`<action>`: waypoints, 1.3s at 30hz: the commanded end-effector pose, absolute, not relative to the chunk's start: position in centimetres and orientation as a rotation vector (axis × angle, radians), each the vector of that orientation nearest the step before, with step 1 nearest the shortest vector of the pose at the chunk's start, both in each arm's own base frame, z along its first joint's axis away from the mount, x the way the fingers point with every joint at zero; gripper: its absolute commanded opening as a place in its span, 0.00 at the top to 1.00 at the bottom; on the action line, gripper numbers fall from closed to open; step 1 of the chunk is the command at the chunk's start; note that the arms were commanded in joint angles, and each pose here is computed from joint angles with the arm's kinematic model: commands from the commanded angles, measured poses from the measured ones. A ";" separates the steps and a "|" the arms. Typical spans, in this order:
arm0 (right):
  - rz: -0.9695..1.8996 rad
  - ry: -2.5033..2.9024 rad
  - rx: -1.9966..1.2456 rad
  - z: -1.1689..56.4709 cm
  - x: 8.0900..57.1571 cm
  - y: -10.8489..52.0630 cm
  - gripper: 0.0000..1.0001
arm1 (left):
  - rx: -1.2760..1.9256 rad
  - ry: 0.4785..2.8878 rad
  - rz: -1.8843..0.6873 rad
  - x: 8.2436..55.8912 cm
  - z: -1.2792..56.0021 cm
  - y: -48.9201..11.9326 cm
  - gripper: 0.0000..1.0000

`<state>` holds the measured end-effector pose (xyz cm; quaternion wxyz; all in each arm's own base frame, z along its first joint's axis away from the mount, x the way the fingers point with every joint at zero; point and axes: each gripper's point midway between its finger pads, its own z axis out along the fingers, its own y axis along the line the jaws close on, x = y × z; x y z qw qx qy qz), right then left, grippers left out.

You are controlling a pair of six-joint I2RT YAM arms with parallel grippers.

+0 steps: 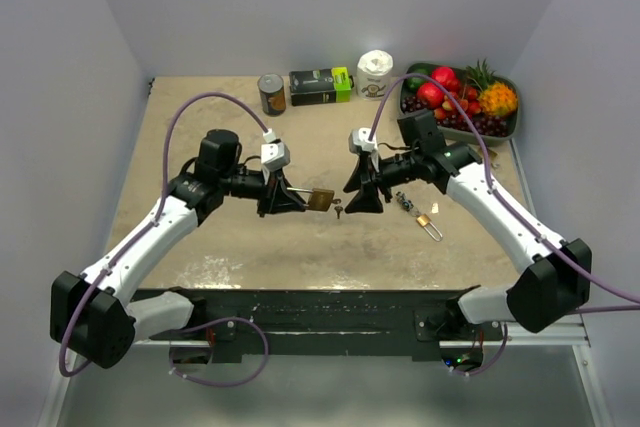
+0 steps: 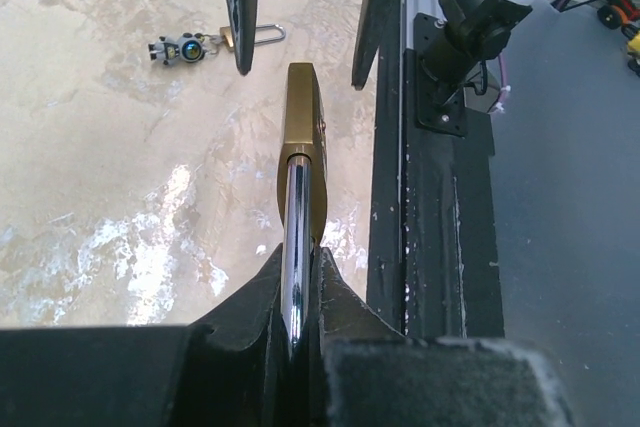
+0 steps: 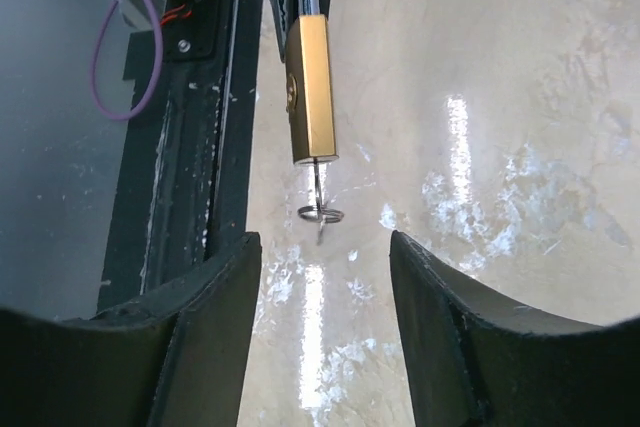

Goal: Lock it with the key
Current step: Lock the lock, then place the key at the center of the board.

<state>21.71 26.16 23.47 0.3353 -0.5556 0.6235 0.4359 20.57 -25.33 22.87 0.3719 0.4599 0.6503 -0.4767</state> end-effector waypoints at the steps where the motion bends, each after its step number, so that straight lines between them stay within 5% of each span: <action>1: 1.154 1.558 -1.493 24.2 21.5 26.5 0.44 | 1.230 1.490 -1.256 19.7 26.2 -25.7 1.00; 8: 1.181 1.539 -1.494 24.7 21.6 27.1 0.51 | 1.218 1.486 -1.271 19.6 26.1 -25.9 1.00; 15: 1.205 1.498 -1.527 25.1 20.7 28.3 0.45 | 1.196 1.496 -1.277 19.7 25.9 -25.9 1.00; 19: 1.209 1.520 -1.528 24.5 20.7 28.3 0.58 | 1.192 1.494 -1.279 19.7 26.0 -25.9 1.00; 27: 1.178 1.561 -1.529 23.7 20.9 28.0 1.00 | 1.189 1.504 -1.274 19.5 26.1 -25.6 1.00; 39: 1.151 1.713 -1.484 21.5 23.3 23.1 1.00 | 1.127 1.560 -1.238 22.1 25.5 -22.5 1.00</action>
